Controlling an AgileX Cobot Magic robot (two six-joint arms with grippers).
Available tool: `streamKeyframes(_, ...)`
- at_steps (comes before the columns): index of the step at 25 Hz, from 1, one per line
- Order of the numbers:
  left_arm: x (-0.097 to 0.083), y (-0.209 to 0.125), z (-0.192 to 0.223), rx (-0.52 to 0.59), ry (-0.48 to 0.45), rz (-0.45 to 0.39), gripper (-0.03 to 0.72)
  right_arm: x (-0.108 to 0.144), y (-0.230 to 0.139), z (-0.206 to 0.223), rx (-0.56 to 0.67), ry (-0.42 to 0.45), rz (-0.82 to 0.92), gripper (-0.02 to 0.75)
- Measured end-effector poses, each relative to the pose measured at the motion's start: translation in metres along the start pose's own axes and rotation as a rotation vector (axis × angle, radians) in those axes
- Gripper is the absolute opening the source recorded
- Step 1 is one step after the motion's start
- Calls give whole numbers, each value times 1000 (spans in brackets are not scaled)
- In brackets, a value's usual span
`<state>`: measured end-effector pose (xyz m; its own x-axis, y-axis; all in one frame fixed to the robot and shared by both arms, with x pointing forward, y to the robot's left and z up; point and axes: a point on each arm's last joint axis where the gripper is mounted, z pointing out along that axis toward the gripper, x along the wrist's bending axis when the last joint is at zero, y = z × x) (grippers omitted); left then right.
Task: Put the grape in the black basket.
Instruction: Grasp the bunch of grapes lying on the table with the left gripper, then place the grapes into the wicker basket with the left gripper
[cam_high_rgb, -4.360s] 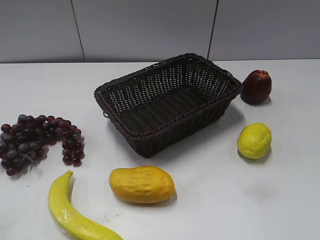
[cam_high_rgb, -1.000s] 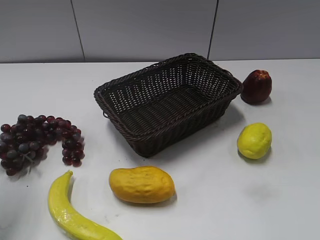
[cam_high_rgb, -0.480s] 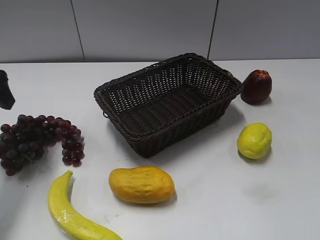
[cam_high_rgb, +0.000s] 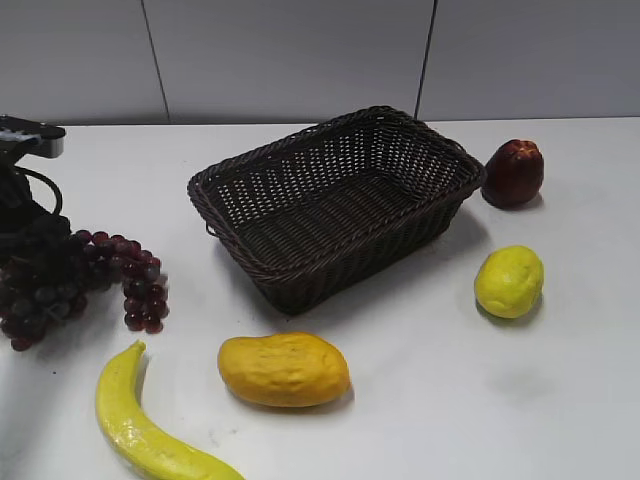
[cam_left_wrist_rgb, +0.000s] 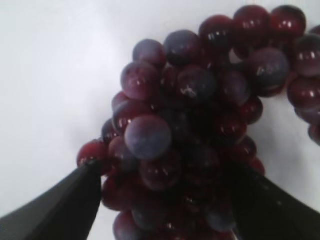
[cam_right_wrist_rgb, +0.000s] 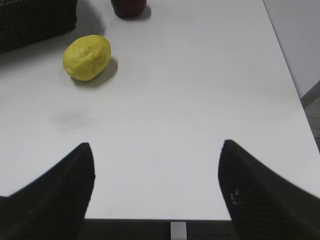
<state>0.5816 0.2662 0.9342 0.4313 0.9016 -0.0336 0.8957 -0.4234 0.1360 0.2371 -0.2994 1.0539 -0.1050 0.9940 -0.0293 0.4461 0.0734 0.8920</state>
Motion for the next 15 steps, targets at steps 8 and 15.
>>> streamKeyframes(8,4,5,17,-6,14,6,562,0,0,0,0,0,0,584)
streamKeyframes(15,5,6,15,-16,19,8,309,0,0,0,0,0,0,584)
